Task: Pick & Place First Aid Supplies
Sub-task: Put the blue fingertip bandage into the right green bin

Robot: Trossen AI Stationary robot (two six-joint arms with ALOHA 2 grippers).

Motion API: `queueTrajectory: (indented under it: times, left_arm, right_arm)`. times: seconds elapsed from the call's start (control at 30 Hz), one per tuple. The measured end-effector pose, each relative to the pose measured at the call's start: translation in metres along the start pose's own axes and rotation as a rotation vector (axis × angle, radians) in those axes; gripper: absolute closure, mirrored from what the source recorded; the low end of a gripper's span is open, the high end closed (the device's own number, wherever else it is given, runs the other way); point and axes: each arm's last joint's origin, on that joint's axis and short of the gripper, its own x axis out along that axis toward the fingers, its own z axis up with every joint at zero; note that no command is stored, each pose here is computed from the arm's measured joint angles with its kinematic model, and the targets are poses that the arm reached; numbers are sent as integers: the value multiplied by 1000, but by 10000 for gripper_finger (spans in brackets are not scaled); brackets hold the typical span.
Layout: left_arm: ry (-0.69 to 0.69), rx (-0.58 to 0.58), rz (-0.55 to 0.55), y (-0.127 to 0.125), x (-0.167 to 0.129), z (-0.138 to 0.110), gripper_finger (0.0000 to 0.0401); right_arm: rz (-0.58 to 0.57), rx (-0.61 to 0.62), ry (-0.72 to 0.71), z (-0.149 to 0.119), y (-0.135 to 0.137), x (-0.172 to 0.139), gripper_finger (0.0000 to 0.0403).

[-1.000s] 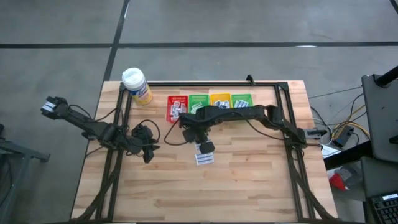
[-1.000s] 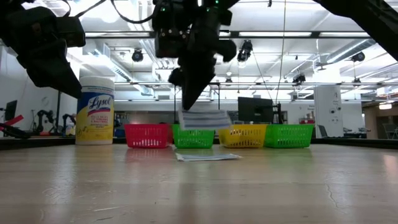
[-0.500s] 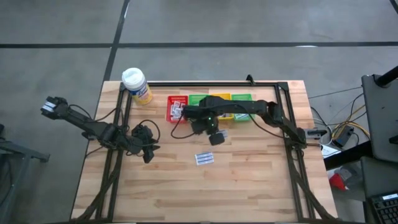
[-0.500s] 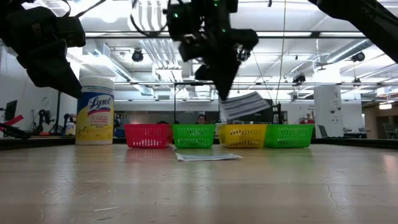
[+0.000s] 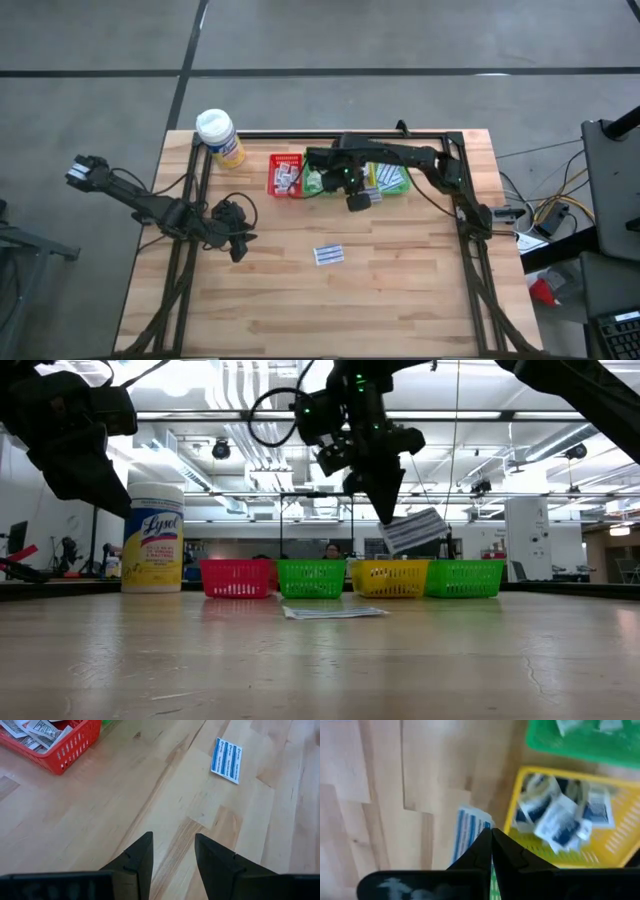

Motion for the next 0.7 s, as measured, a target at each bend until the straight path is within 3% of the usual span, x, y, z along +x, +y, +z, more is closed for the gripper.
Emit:
queueTrajectory:
  times: [0.43,0.7]
  left_arm:
    - [-15,2,15,1,0,0,263]
    - [-26,-2,24,1,0,1,263]
  right_arm:
    - [-74,376,-40,-67,-70,-28,395]
    - [-78,697,-84,-109,-103,-40,395]
